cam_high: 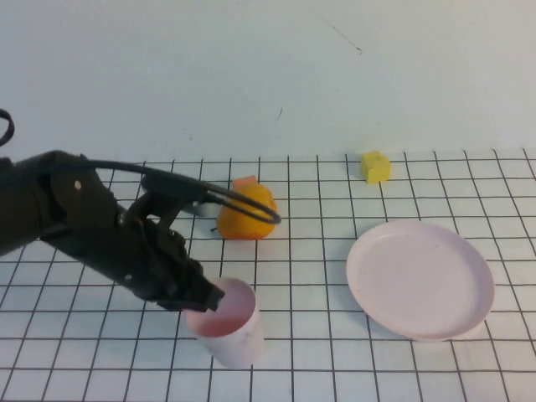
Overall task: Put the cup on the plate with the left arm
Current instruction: Pick up the cup from the table, then place the cup on the plate
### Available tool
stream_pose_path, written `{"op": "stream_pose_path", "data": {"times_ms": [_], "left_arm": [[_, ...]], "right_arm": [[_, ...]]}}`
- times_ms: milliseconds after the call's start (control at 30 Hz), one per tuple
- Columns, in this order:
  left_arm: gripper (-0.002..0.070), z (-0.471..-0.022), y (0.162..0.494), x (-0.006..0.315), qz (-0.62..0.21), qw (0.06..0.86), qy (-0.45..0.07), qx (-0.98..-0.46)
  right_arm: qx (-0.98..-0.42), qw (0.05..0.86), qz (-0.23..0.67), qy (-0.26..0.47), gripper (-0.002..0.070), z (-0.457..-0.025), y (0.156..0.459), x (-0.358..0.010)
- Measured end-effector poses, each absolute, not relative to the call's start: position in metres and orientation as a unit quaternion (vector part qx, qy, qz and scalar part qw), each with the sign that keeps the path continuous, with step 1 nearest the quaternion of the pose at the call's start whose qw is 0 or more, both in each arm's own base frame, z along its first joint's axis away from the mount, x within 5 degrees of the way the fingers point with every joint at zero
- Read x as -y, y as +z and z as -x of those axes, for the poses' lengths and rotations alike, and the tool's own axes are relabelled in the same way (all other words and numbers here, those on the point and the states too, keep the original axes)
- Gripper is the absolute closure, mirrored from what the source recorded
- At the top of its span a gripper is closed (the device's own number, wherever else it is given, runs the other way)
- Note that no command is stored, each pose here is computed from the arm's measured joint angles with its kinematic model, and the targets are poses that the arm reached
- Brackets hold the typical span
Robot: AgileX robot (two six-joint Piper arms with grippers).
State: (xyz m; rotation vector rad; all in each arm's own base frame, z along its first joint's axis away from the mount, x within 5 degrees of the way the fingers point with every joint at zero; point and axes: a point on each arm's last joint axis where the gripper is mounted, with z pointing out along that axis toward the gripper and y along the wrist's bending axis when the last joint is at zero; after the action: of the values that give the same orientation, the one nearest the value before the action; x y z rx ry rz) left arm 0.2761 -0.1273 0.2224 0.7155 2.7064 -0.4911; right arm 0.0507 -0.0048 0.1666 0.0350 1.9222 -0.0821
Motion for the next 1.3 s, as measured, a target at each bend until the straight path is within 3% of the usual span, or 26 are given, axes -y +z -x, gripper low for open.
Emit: {"op": "stream_pose_path", "data": {"times_ms": [333, 567, 800, 1000, 1200, 1300], "left_arm": [[0.0663, -0.335, 0.287, 0.169, -0.228, 0.229, -0.273, -0.906], [0.0664, -0.367, 0.259, 0.237, -0.260, 0.198, -0.304, -0.895], [0.0664, -0.379, 0.215, 0.298, -0.315, 0.171, -0.274, -0.893], [0.0664, -0.377, 0.204, 0.334, -0.365, 0.190, -0.234, -0.881], [0.0657, -0.379, 0.202, 0.346, -0.370, 0.218, -0.227, -0.874], [0.0577, -0.380, 0.200, 0.345, -0.377, 0.223, -0.219, -0.872]], "right_arm": [[-0.820, 0.572, -0.015, -0.035, 0.0678, -0.051, 0.167, 0.005], [-0.820, 0.572, -0.015, -0.035, 0.0678, -0.051, 0.167, 0.005], [-0.820, 0.572, -0.015, -0.035, 0.0678, -0.051, 0.167, 0.005], [-0.820, 0.572, -0.015, -0.035, 0.0678, -0.051, 0.167, 0.005], [-0.820, 0.572, -0.015, -0.035, 0.0678, -0.051, 0.167, 0.005], [-0.820, 0.572, -0.015, -0.035, 0.0678, -0.051, 0.167, 0.005]]}}
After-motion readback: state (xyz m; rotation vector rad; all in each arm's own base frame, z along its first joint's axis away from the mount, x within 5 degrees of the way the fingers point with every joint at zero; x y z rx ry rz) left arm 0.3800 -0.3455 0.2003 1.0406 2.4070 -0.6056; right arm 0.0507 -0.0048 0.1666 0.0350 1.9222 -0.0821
